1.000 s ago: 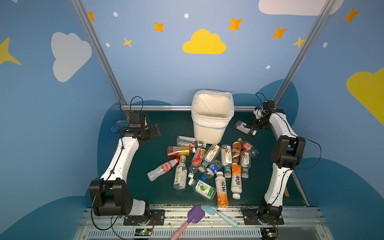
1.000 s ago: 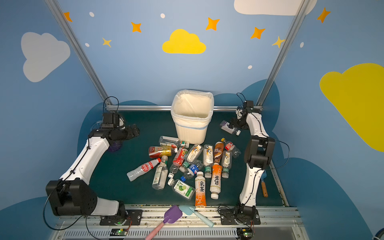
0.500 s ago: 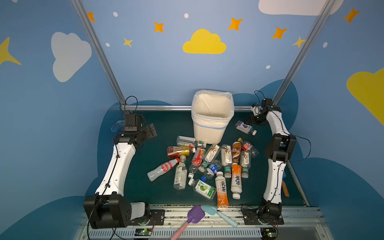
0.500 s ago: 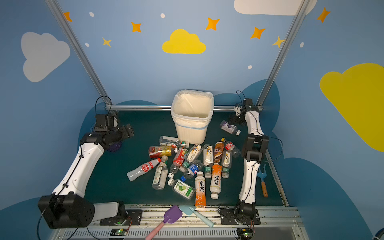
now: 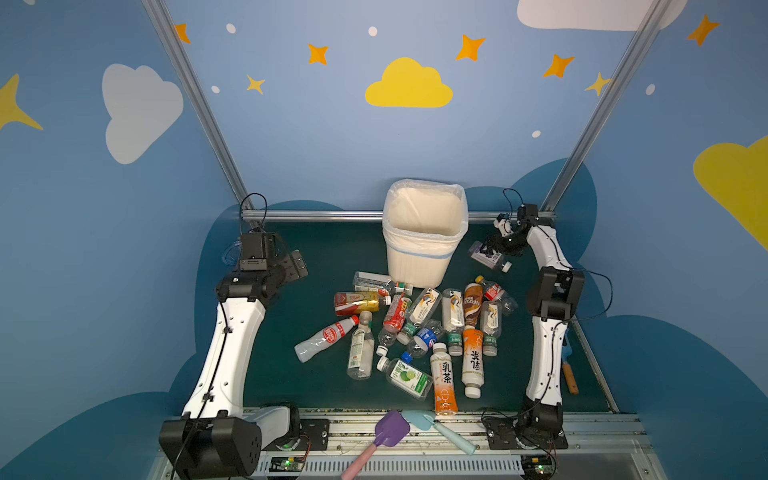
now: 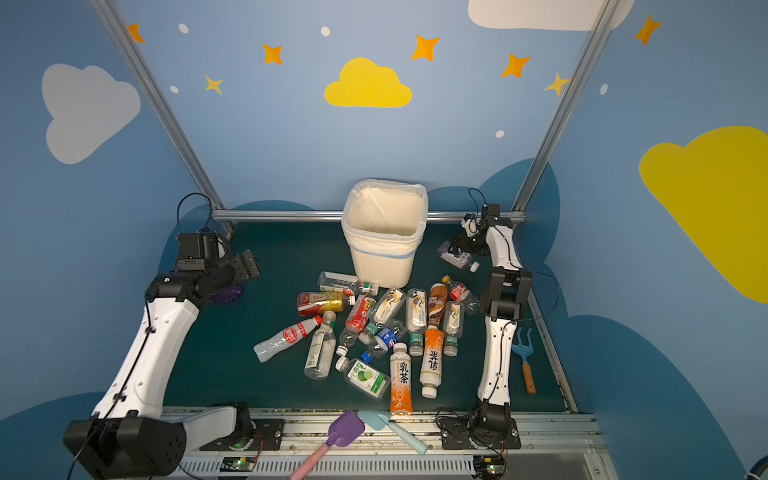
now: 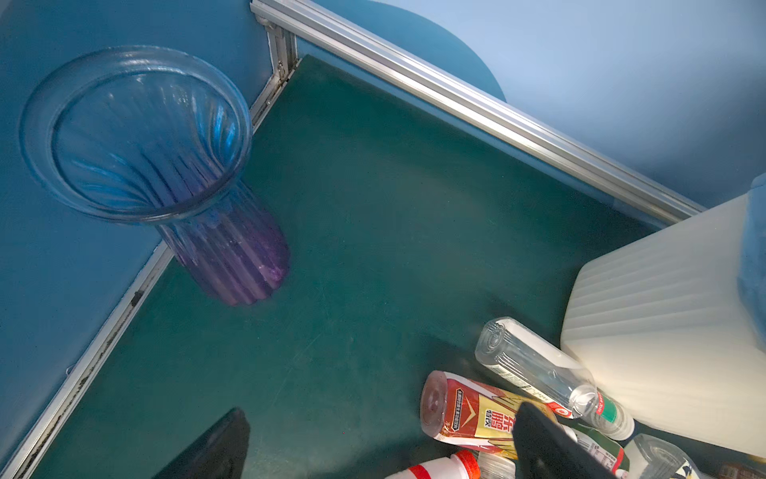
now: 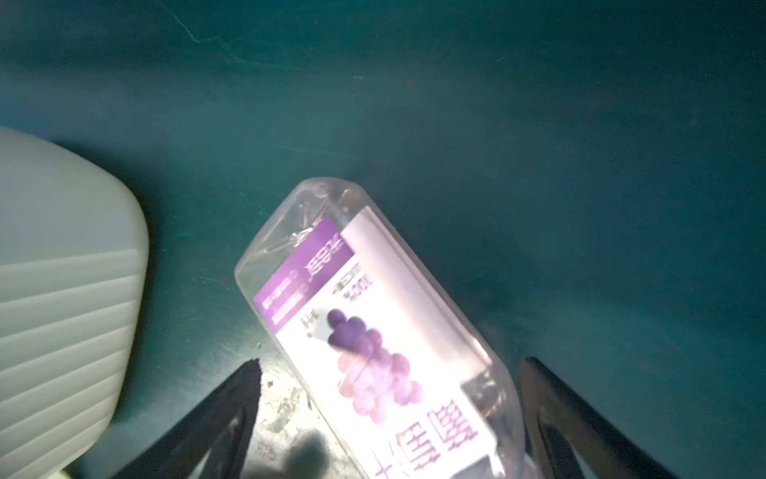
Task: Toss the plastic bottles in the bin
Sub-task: 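Close the right gripper around the grape juice bottle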
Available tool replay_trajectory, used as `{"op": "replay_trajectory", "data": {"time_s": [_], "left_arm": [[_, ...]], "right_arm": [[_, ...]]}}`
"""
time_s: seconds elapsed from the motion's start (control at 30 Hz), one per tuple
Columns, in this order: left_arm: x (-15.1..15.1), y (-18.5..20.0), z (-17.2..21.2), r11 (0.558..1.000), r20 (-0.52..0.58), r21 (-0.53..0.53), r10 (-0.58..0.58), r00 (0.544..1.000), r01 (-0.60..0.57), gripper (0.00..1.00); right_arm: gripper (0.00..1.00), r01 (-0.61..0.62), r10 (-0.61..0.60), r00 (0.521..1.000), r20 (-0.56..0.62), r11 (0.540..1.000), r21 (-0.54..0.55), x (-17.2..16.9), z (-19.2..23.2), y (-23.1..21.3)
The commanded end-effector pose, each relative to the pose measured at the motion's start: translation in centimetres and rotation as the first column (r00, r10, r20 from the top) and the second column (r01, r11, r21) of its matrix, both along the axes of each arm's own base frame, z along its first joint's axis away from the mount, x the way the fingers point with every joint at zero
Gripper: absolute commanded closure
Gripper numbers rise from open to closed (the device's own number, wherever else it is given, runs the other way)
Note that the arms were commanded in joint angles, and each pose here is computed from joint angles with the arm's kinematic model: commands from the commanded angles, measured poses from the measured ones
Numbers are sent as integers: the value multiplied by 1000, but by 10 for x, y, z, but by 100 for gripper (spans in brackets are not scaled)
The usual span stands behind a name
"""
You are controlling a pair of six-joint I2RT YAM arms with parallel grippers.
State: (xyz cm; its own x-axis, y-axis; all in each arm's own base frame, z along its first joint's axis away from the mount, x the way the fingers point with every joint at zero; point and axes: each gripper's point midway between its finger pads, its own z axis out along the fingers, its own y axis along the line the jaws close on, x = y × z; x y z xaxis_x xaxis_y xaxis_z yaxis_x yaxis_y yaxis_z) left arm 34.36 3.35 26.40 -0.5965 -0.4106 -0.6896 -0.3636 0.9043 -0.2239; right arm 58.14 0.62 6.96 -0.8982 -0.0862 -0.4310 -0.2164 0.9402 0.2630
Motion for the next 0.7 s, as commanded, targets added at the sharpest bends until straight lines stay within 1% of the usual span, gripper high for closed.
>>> {"op": "replay_trajectory", "data": {"time_s": [0.0,0.17,0.4,0.5,0.67], "left_arm": [[-7,3,-3,1000,-24,16,2,1000,-2,0],[-9,2,-8,1000,-31,8,-5,1000,5,0],[-7,-2,-17,1000,-48,-19,-19,999,18,0],[-6,-4,-19,999,-52,-25,-27,998,26,0],[-5,-5,-21,999,-57,-28,-37,998,35,0]], "right_arm": [[3,-7,9,999,-38,999,46,-10,3,5],[3,-22,25,997,-75,999,42,-24,1,10],[3,-47,45,990,-134,999,-13,-43,-11,18],[3,-44,36,989,-147,998,-51,-46,-15,20],[3,0,-18,987,-159,994,-110,-44,-20,26]]}}
